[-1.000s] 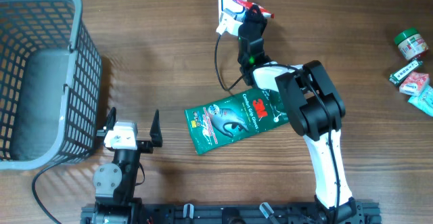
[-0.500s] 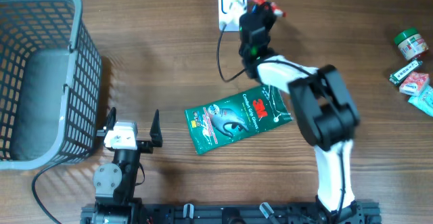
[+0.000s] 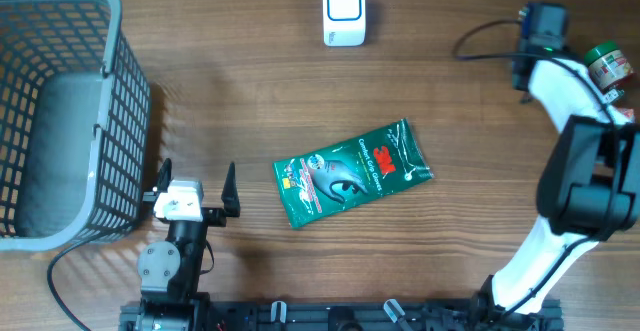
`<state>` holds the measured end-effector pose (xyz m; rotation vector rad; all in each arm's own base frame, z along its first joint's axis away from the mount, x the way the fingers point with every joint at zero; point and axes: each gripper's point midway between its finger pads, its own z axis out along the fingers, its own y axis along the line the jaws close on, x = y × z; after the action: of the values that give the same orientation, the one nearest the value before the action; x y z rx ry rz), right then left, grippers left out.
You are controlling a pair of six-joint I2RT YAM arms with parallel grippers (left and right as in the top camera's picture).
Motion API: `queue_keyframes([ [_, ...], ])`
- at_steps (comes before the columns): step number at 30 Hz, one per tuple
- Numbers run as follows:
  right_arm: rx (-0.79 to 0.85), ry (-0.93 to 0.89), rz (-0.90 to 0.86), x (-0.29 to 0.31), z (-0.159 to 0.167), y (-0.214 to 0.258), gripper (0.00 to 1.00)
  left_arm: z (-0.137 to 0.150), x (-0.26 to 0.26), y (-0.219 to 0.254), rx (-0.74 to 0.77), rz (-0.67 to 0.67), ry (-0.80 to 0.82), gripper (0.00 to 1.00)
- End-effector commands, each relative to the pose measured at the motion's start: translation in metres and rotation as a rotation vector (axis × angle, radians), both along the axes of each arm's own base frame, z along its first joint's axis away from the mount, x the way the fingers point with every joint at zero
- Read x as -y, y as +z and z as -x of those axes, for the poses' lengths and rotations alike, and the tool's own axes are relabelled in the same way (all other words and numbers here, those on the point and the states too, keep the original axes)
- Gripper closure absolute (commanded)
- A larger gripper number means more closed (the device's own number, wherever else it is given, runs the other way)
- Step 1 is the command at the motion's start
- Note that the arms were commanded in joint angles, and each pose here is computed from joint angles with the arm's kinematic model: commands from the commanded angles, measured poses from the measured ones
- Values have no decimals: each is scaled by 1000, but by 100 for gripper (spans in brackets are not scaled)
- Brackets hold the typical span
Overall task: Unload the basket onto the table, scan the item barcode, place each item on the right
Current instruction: 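Carry the red tube to the right edge and release it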
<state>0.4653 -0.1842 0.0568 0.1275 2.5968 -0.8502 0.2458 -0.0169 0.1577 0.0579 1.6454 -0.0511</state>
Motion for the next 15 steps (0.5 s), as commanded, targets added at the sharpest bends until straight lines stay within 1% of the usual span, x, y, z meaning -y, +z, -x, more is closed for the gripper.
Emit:
queue_keyframes([
  [1, 22, -127, -126, 27, 18, -32, 95, 0, 2, -1, 1, 7, -11, 0],
  [3, 51, -178, -151, 40, 23, -33, 88, 0, 2, -1, 1, 7, -11, 0],
  [4, 68, -207, -156, 46, 25, -32, 83, 0, 2, -1, 1, 7, -11, 0],
  [6, 81, -236, -162, 51, 28, -32, 57, 0, 2, -1, 1, 7, -11, 0],
  [7, 90, -247, -167, 52, 28, -32, 50, 0, 2, -1, 1, 7, -11, 0],
  [8, 111, -267, -174, 52, 27, -28, 34, 0, 2, -1, 1, 7, -11, 0],
  [9, 132, -274, -199, 48, 24, -23, 4, 0, 2, -1, 1, 7, -11, 0],
  [10, 152, -257, -234, 39, 17, -13, 0, 0, 2, -1, 1, 7, -11, 0],
  [13, 201, -160, -332, 6, -3, 30, 1, 0, 2, -1, 1, 7, -11, 0],
  [15, 246, -66, -423, -28, -14, 69, 0, 0, 2, -1, 1, 7, -11, 0],
])
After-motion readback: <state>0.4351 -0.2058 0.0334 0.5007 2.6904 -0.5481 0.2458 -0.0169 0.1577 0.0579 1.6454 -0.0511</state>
